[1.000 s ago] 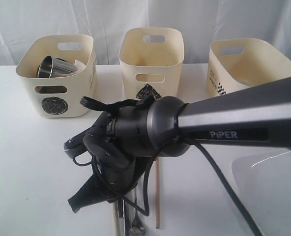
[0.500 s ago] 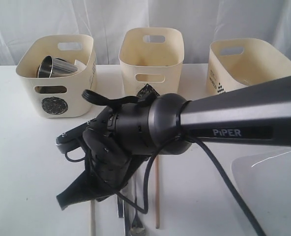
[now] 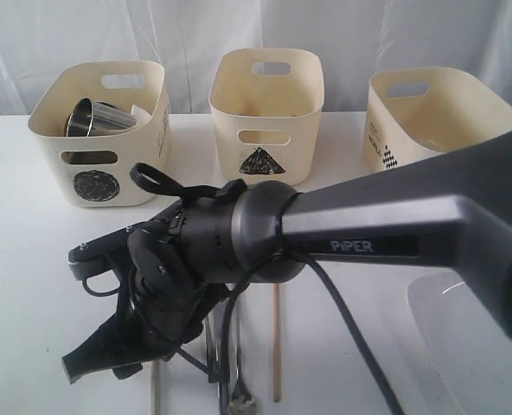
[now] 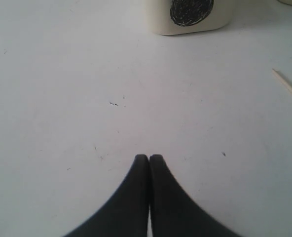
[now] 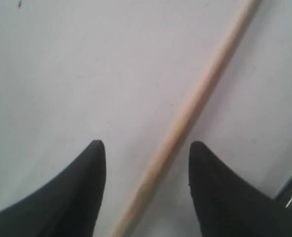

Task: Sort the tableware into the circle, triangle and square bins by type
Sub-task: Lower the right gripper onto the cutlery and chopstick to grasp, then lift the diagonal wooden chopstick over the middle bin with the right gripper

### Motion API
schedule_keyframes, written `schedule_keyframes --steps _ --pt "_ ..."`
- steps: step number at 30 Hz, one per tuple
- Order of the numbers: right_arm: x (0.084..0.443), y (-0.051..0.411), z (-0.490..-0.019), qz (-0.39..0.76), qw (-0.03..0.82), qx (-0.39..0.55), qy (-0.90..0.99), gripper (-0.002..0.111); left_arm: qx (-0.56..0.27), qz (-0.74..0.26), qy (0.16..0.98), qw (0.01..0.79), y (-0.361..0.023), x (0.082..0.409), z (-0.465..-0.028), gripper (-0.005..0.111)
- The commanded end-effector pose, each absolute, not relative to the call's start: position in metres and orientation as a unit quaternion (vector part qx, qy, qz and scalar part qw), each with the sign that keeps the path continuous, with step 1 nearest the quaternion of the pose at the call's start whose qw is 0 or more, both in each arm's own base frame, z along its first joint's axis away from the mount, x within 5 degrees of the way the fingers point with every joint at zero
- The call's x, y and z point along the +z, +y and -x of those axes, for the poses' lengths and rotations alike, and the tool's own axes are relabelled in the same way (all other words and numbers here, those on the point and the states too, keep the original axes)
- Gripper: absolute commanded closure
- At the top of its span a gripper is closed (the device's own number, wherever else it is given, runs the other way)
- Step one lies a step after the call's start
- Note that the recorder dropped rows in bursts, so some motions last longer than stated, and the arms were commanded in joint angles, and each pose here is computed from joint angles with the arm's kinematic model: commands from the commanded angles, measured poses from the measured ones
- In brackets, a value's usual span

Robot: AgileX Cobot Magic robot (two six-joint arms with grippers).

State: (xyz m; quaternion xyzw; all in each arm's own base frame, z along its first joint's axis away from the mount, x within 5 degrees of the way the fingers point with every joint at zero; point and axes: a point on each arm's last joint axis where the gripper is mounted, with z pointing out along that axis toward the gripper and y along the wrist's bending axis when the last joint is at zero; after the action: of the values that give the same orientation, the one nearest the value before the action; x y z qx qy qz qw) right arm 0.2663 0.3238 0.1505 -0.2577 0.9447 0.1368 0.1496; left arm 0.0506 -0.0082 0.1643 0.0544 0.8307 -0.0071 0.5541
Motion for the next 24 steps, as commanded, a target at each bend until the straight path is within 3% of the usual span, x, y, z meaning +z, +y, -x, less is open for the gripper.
schedule_keyframes --steps 1,9,17,21,24 --pt "0.144 0.326 -0.266 0.281 0.11 0.102 0.948 0.059 -0.015 -0.049 0.83 0.556 -0.009 0.164 -0.05 0.107" --pt "0.126 0.324 -0.265 0.289 0.079 0.077 0.951 0.071 -0.015 -0.049 0.83 0.556 -0.009 0.164 -0.05 0.107" --pt "0.122 0.317 -0.263 0.326 0.055 0.039 0.943 0.106 -0.015 -0.049 0.83 0.556 -0.009 0.164 -0.05 0.107" --pt "0.123 0.316 -0.263 0.33 0.052 0.031 0.942 0.108 -0.015 -0.049 0.83 0.556 -0.009 0.164 -0.05 0.107" --pt "0.144 0.316 -0.263 0.33 0.074 0.044 0.94 0.108 -0.015 -0.049 0.83 0.556 -0.009 0.164 -0.05 0.107"
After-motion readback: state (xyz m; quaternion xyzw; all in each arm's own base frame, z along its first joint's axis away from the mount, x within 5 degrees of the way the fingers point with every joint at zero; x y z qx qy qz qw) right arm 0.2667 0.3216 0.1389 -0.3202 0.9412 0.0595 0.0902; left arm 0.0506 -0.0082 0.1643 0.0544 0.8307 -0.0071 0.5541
